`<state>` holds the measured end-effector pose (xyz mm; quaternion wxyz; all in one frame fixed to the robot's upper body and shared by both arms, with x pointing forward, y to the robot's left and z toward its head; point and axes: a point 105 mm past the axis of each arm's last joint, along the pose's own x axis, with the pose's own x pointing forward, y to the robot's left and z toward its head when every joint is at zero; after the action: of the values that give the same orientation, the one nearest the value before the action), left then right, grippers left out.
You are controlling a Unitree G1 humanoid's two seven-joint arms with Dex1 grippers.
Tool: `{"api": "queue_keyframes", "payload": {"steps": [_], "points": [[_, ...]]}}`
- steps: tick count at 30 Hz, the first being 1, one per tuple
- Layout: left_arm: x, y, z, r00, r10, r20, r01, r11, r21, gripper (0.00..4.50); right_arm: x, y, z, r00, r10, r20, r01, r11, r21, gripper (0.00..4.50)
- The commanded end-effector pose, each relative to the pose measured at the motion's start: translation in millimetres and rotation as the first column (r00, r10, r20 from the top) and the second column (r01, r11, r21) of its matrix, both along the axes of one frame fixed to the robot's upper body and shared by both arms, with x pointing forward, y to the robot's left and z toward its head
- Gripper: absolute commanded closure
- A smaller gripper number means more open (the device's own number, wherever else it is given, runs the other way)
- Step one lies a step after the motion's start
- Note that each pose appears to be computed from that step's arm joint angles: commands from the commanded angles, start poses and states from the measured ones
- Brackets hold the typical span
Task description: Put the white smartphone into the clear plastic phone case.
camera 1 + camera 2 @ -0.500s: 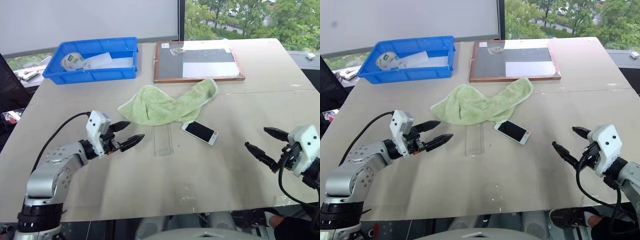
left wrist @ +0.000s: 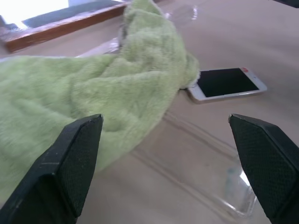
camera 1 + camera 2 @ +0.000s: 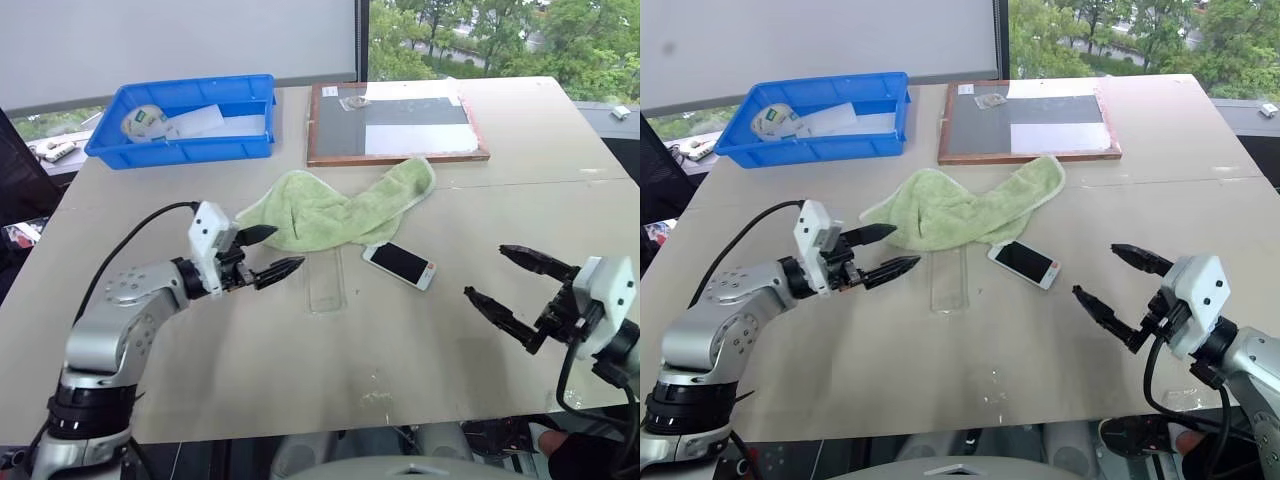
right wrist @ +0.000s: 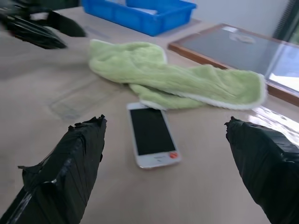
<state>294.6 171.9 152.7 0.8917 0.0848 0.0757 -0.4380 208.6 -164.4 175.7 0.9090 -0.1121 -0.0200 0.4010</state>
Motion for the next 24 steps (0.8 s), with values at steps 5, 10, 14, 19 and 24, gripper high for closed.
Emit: {"api": "queue_keyframes", "payload": {"steps": [5, 10, 14, 19, 24], "points": [[12.0, -21.6, 8.9, 0.991, -0.107, 0.074, 0.094, 0.982, 0.165, 0.05, -9.3, 21.0, 11.4, 0.996, 0.071, 0.051, -0.070, 0.997, -0.007, 0.04], [36.0, -41.4, 1.8, 0.986, -0.140, 0.084, 0.117, 0.965, 0.236, 0.05, -10.1, 22.3, 6.6, 0.998, 0.043, 0.038, -0.042, 0.999, -0.023, 0.04], [62.4, -58.1, -14.5, 0.987, -0.143, 0.070, 0.113, 0.939, 0.326, 0.05, -11.4, 22.9, 2.4, 0.999, 0.018, 0.031, -0.017, 0.999, -0.041, 0.04], [81.3, -69.5, -40.8, 0.979, -0.195, 0.063, 0.146, 0.879, 0.454, 0.85, -15.1, 22.6, 0.6, 0.999, -0.024, 0.039, 0.026, 0.998, -0.057, 0.00], [90.4, -60.3, -27.2, 0.981, -0.148, 0.125, 0.087, 0.915, 0.394, 3.12, -18.6, 25.9, 2.1, 0.999, -0.031, 0.043, 0.033, 0.998, -0.045, 0.00]]}}
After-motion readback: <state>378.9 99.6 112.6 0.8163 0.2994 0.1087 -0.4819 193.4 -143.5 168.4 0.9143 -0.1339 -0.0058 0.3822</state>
